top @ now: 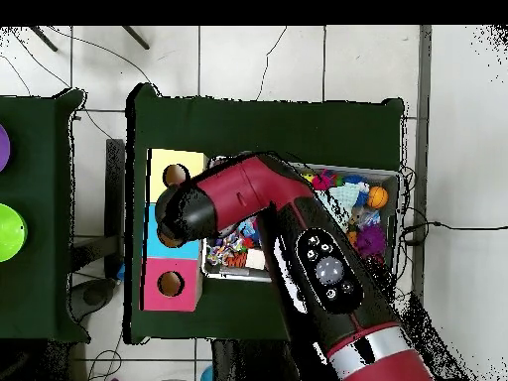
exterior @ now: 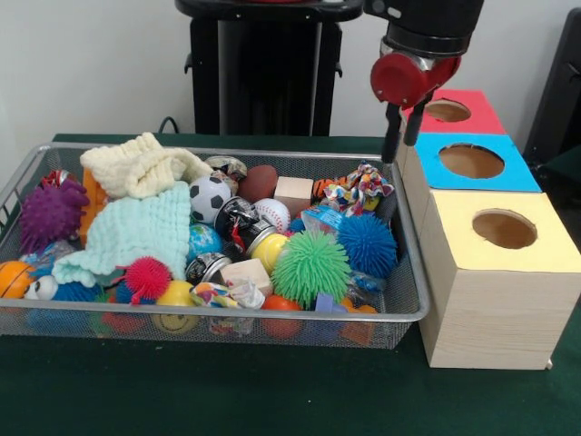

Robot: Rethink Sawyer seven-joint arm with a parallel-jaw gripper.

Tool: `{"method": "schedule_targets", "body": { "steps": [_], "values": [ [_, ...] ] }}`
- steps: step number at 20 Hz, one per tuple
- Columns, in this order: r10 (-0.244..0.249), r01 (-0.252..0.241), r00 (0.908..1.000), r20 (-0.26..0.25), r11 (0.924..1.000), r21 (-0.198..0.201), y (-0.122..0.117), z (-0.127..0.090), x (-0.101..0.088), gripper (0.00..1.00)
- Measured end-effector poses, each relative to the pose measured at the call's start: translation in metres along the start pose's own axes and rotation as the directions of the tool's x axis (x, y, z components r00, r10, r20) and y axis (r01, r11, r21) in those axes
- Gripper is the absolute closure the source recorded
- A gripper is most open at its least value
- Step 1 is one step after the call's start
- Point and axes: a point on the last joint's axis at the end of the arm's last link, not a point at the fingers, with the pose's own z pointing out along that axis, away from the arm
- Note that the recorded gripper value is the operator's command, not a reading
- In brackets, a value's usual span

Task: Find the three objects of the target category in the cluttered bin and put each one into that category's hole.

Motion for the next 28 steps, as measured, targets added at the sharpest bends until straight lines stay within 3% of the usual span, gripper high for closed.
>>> {"method": "schedule_targets", "body": {
  "steps": [8, 17, 23, 28],
  "values": [
    [0.087, -0.087, 0.9962, 0.002, 0.9962, -0.001, -0.039, -0.001, 0.037, 0.00],
    [0.133, -0.132, 0.9911, -0.012, 0.9905, 0.037, -0.063, -0.019, 0.081, 0.00],
    [0.150, -0.149, 0.9886, -0.017, 0.9881, 0.039, -0.070, -0.024, 0.093, 0.00],
    [0.138, -0.137, 0.9903, -0.018, 0.9902, 0.026, -0.072, -0.027, 0.095, 0.00]
  ]
}}
